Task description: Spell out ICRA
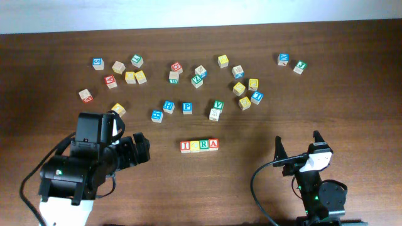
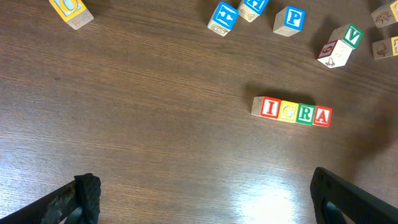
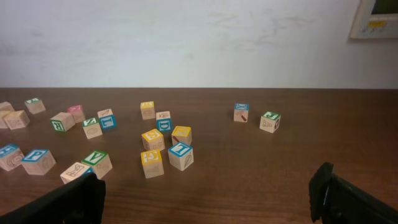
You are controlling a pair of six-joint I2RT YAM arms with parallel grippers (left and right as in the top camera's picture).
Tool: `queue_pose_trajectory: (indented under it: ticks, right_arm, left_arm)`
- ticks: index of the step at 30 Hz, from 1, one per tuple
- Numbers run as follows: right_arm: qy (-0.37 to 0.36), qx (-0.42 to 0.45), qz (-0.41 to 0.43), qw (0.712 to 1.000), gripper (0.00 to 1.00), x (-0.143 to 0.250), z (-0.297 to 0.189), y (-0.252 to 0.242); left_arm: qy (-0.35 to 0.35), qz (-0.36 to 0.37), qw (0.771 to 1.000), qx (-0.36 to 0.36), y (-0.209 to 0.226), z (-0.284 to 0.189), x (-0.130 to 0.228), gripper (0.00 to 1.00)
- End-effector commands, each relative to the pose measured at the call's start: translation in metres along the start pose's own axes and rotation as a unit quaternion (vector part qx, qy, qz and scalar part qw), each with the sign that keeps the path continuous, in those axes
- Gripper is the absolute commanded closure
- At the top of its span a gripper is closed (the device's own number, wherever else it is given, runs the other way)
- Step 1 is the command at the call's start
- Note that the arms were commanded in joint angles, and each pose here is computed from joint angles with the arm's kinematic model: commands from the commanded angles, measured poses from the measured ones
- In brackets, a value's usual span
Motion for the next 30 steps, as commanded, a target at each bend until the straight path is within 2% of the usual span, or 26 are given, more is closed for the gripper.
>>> queue_pose_trajectory:
  ticks: [1, 30]
  right_arm:
    - [0.002, 0.000, -0.025, 1.000, 0.02, 0.0022, -0.0002, -0.0008]
    - [-0.001, 0.001, -0.012, 1.000, 0.02, 0.0013, -0.0002, -0.0012]
  left_arm:
    - [-0.006, 0.004, 1.000, -0.003, 0.0012, -0.0027, -0.0020, 0.01]
    - [-0.006, 0.004, 1.000, -0.003, 0.0012, -0.0027, -0.0020, 0.01]
Point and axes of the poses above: each gripper's point midway between its finger pads, its own z axis out along the fingers, its own y axis along the line the jaws close on, x = y × z, the point moved 5 cm from there along -z, back along the fingers, and after that the axes turned 6 degrees about z, right-handed, at the moved point
